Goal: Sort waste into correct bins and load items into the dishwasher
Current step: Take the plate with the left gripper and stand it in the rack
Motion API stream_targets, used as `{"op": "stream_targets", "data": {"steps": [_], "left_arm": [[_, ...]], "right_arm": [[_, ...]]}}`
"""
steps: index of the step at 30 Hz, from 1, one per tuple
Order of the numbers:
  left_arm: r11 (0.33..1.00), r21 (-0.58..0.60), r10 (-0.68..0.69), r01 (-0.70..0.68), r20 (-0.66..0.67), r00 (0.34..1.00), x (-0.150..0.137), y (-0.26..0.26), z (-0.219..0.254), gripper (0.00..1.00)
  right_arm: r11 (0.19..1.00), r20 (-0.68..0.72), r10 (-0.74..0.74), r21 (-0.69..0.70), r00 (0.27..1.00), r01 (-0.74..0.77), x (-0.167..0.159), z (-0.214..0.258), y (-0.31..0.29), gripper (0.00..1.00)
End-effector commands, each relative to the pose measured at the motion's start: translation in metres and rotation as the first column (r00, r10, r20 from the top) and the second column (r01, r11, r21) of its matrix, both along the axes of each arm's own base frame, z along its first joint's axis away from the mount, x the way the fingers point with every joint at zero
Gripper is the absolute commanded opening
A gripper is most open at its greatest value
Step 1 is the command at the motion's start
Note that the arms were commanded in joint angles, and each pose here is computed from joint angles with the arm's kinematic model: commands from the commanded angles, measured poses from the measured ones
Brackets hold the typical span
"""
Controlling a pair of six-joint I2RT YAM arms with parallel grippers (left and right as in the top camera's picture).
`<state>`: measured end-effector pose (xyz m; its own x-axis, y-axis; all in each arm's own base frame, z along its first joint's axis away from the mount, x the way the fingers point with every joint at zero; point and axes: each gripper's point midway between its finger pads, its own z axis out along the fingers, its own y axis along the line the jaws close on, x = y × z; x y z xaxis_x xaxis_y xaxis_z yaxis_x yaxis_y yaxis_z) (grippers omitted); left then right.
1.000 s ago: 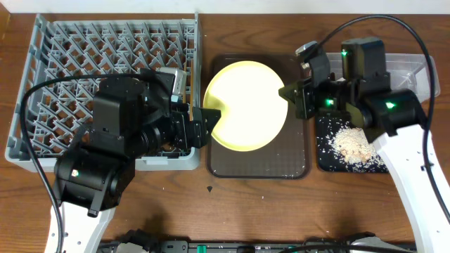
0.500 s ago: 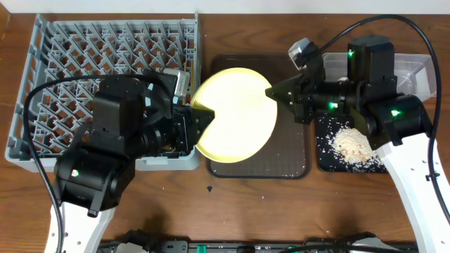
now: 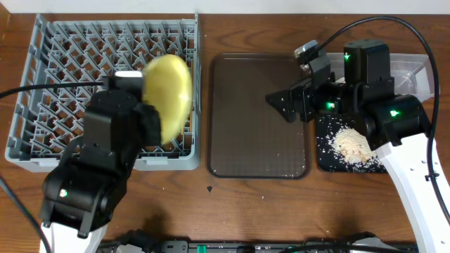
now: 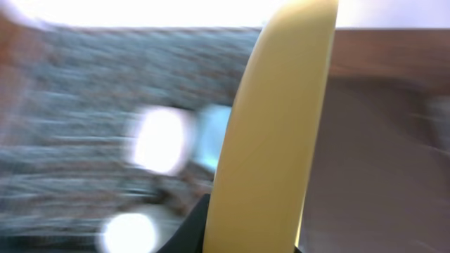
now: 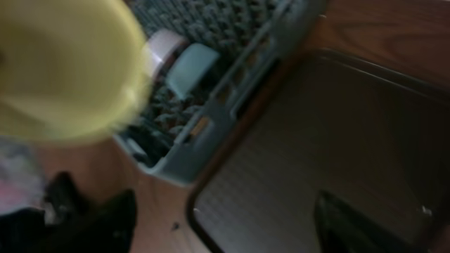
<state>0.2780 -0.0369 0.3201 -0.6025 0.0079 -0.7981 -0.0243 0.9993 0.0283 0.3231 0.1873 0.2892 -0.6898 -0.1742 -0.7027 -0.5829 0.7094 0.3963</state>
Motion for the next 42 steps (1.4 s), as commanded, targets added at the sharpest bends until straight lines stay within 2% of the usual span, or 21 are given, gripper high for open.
{"op": "stream_targets", "data": {"steps": [1,3,6,10,15,21,24,29,34,37,42], "left_arm": [[0.875,0.442,0.182,-0.198,0.079,0.980,-0.001,0.070,0.028,0.08],[0.777,0.605,0.181,-0.172,0.048,0.982,0.004,0.083,0.032,0.07],[0.676,0.720,0.213,-0.159,0.016,0.977,0.018,0.098,0.034,0.08],[0.635,0.760,0.264,-0.137,-0.048,0.963,0.039,0.115,0.017,0.08],[0.650,0.734,0.381,-0.196,-0.092,0.920,0.057,0.143,-0.014,0.08],[0.772,0.628,0.309,-0.097,-0.237,0.921,0.087,0.153,-0.070,0.08],[0.779,0.620,0.332,-0.091,-0.286,0.899,0.093,0.166,-0.091,0.08],[0.782,0.613,0.360,-0.113,-0.296,0.885,0.105,0.176,-0.109,0.08],[0.780,0.612,0.360,-0.129,-0.272,0.892,0.114,0.177,-0.109,0.34],[0.780,0.611,0.361,-0.133,-0.267,0.894,0.114,0.177,-0.109,0.38],[0.785,0.597,0.373,-0.164,-0.244,0.895,0.114,0.176,-0.104,0.54]], "right_arm": [[0.996,0.018,-0.070,-0.052,0.997,0.071,0.006,-0.002,-0.010,0.98],[0.996,0.019,-0.073,-0.054,0.997,0.074,0.007,-0.002,-0.010,0.99],[0.996,0.026,-0.073,-0.051,0.997,0.074,0.008,-0.001,-0.010,0.99],[0.996,0.033,-0.072,-0.048,0.997,0.074,0.009,0.001,-0.009,0.99],[0.996,0.026,-0.073,-0.051,0.997,0.074,0.008,-0.001,-0.010,0.99],[0.996,0.026,-0.073,-0.051,0.997,0.074,0.008,-0.001,-0.010,0.99],[0.996,0.026,-0.072,-0.051,0.997,0.073,0.008,-0.001,-0.010,0.99],[0.996,0.019,-0.072,-0.053,0.997,0.073,0.007,-0.002,-0.010,0.99],[0.996,0.011,-0.072,-0.057,0.997,0.073,0.005,-0.003,-0.010,0.99],[0.996,0.002,-0.072,-0.060,0.997,0.072,0.004,-0.005,-0.011,0.99],[0.995,-0.006,-0.072,-0.063,0.997,0.071,0.002,-0.006,-0.011,0.99]]}}
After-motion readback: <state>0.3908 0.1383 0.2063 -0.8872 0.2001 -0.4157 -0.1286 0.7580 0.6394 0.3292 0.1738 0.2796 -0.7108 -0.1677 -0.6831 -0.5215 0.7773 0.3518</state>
